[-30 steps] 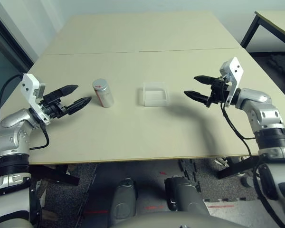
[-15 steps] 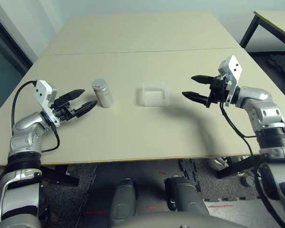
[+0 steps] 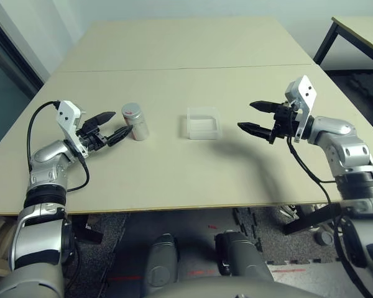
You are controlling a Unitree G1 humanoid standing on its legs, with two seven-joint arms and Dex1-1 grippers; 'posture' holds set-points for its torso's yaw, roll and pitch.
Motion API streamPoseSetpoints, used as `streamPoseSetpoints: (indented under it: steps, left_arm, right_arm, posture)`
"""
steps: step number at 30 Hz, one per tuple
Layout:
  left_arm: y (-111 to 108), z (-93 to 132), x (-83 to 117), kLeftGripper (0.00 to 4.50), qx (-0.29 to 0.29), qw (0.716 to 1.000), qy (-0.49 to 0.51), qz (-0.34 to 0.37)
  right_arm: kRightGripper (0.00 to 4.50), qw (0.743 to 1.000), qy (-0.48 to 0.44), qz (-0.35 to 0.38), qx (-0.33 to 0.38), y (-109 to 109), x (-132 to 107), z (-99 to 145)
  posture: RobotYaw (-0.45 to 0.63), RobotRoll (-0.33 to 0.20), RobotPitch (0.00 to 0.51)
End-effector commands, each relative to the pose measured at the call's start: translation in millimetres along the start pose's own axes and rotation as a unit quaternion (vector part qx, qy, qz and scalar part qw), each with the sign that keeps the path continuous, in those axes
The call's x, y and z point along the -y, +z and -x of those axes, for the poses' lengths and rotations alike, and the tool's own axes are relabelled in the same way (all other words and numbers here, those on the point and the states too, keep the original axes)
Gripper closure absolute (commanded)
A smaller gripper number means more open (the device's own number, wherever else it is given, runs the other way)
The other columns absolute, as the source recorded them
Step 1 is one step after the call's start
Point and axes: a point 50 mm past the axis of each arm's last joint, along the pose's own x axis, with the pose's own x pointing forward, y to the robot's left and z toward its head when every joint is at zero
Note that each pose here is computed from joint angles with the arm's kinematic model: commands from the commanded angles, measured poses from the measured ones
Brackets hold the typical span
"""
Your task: Pour the medicine from the bottle into the box.
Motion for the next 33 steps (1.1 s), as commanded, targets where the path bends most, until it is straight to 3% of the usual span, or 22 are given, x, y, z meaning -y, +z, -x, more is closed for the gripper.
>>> streamPoseSetpoints:
  steps: [1,16,19,23,33]
  left_arm:
    - [-4.0,-6.3,1.7,0.04,-0.012,1.0,-0.008,-0.001]
    - [-14.2,-29.6,7.1,0.04,-0.026,0.999,0.006,0.018]
    - [-15.1,-31.0,7.1,0.62,-0.025,0.999,0.012,0.021]
    - [-16.6,-32.2,8.8,1.99,-0.022,0.999,0.012,0.021]
    - [2.5,-43.4,19.0,2.01,0.005,0.995,-0.098,0.016]
  right_arm:
    - [0.0,1.0,0.0,-0.006,0.007,0.3,-2.2,-1.1]
    - [0.0,1.0,0.002,-0.01,0.007,-0.7,-6.4,-0.4]
    - [0.0,1.0,0.003,-0.011,0.006,-0.2,-7.2,0.2]
    - [0.0,1.0,0.008,-0.013,0.002,-1.0,-8.5,0.5]
    - [0.0,0.998,0.059,-0.02,-0.012,11.9,-12.8,-16.1]
  posture:
    - [-0.09,0.0,0.032]
    - [-0.12,0.0,0.039]
    - [-0.12,0.0,0.046]
    - [-0.12,0.0,0.056]
    - [-0.08,0.0,0.076]
